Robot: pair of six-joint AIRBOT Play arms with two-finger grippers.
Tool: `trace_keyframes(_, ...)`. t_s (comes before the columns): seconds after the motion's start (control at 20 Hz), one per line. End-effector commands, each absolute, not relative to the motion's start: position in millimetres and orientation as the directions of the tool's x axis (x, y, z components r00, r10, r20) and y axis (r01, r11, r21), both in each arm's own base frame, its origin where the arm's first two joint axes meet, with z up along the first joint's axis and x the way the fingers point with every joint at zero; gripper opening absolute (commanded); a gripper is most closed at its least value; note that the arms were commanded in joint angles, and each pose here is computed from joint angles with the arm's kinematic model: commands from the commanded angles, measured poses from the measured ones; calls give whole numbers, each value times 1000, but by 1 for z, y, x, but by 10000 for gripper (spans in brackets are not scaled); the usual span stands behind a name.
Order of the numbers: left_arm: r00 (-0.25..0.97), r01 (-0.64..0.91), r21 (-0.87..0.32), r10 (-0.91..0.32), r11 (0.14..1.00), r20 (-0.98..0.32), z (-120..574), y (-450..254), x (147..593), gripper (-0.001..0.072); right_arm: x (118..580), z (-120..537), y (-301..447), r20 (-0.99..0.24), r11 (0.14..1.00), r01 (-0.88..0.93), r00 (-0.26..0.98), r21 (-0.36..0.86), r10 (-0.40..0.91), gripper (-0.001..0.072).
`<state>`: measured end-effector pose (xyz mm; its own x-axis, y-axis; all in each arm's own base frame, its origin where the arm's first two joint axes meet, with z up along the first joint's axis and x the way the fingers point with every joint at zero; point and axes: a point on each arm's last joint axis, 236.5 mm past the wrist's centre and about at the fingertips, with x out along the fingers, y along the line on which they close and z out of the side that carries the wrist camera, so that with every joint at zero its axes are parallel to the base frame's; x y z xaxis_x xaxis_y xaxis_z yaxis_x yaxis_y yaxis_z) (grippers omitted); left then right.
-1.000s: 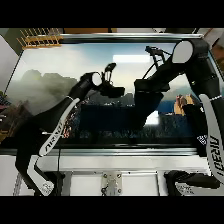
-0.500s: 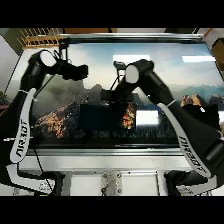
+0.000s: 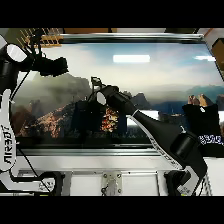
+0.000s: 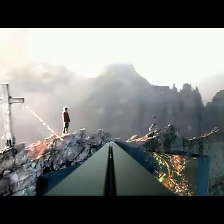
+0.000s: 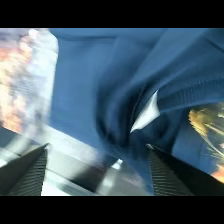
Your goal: Fold the clothes and pants, and hang the long-sleeved shirts on hangers.
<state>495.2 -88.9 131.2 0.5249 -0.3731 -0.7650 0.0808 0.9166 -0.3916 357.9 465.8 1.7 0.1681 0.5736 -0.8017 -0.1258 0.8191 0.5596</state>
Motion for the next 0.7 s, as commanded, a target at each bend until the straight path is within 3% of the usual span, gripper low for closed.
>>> trace_keyframes(0.0,544,78,-390,-367,917,-755,137,-84,497,7,366,41,525,-587,627,-238,222,742,779,665)
trace_keyframes(0.1,572,70,-389,-356,919,-739,147,-76,499,7,368,76,534,-489,541,-311,233,781,840,665)
trace_keyframes(0.2,594,85,-372,-347,924,-726,158,-70,495,6,371,100,523,-478,542,-403,255,737,840,664)
trace_keyframes(0.4,597,73,-365,-334,928,-730,147,-65,462,7,377,98,436,-652,702,-494,308,513,693,665)
trace_keyframes(0.5,564,58,-368,-334,928,-755,122,-67,434,7,372,67,359,-777,800,-428,284,421,561,665)
trace_keyframes(0.65,512,42,-382,-348,923,-785,90,-73,393,7,349,5,236,-889,905,-184,193,383,416,667)
